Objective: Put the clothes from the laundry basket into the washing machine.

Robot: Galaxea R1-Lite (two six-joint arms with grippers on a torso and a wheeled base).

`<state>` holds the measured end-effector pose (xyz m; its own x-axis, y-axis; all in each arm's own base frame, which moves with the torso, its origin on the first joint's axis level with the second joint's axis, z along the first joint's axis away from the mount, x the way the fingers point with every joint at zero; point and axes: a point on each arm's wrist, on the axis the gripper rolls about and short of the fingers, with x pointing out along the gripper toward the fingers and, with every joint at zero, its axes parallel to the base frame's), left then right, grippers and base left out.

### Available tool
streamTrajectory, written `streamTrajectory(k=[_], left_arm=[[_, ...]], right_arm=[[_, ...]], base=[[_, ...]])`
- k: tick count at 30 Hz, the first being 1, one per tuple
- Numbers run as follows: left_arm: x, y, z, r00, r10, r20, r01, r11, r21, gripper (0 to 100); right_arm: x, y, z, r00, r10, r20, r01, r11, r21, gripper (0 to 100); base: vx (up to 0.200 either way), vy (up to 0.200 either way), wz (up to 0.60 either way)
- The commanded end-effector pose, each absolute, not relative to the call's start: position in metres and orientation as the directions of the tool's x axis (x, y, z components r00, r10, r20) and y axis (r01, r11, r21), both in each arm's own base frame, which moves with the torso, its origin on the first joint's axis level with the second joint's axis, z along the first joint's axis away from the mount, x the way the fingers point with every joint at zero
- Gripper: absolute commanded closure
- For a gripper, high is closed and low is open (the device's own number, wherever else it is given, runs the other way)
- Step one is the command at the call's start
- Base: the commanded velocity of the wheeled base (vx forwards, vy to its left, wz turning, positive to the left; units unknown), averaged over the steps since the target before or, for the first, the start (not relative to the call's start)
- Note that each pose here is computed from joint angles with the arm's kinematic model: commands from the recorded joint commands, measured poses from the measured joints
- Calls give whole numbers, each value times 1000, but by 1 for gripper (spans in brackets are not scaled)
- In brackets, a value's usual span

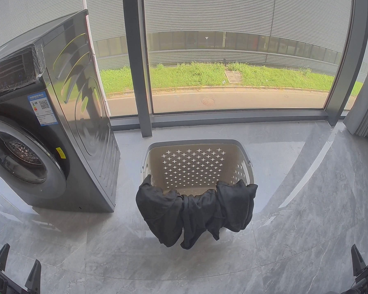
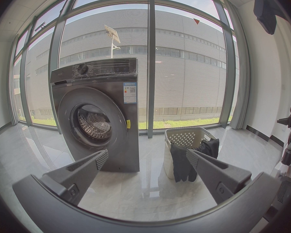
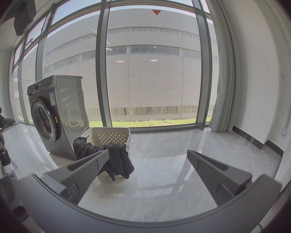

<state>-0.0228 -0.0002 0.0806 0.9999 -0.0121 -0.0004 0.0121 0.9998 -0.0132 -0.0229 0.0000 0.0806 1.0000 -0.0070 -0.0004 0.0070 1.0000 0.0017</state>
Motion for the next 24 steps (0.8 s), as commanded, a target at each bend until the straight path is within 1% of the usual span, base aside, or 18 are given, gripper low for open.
streamTrajectory(k=[1, 20, 24], left_arm=[[-23, 0, 76, 1000, -12, 0, 12, 1000, -14, 0], [-23, 0, 76, 1000, -12, 0, 12, 1000, -11, 0], [-23, 0, 76, 1000, -12, 0, 12, 1000, -12, 0]], right_arm=[[-22, 0, 75, 1000, -8, -6, 8, 1000, 2, 0], [-22, 0, 75, 1000, -8, -6, 8, 1000, 2, 0], [-22, 0, 75, 1000, -8, -6, 8, 1000, 2, 0]], base=[[0, 0, 0], [0, 0, 0], [0, -200, 0]])
